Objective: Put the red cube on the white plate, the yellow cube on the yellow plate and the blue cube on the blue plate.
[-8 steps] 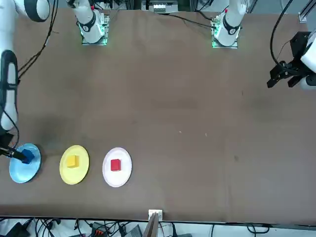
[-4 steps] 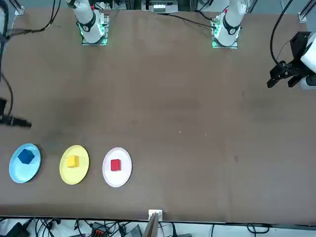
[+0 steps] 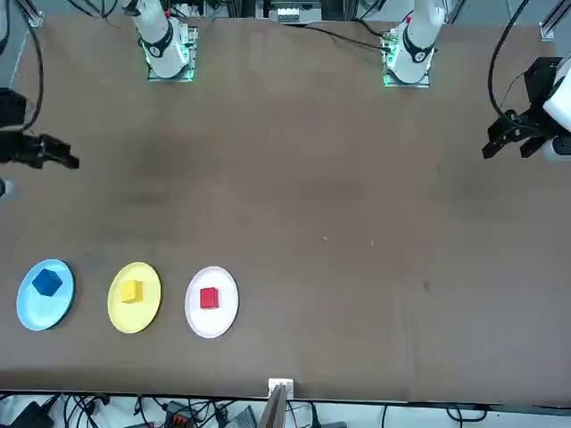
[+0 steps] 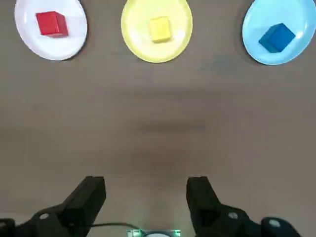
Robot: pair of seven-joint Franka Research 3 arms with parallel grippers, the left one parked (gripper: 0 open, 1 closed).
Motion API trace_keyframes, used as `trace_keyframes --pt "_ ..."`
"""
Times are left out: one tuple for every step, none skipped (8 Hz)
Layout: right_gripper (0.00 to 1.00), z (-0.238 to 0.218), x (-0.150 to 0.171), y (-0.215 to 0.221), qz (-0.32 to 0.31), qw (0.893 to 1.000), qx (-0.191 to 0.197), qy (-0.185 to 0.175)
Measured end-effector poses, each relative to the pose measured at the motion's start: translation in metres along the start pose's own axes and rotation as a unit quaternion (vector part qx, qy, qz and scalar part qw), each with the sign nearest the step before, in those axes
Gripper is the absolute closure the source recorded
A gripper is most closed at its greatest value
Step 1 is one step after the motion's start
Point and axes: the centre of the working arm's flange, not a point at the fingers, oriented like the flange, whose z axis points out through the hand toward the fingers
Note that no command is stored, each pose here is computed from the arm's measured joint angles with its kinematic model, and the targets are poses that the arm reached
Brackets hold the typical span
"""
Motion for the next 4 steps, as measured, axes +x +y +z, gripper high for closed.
trace_keyframes --pt "0.0 0.012 -0.016 -0.007 0.01 0.999 0.006 0.031" --pt "0.0 0.026 -0.033 -0.019 0.007 0.999 0.009 0.048" --pt "0.0 0.029 -0.047 -0.032 0.003 0.998 0.008 0.056" --pt "0.0 0.025 -0.056 -0.037 0.001 0.998 0.007 0.062"
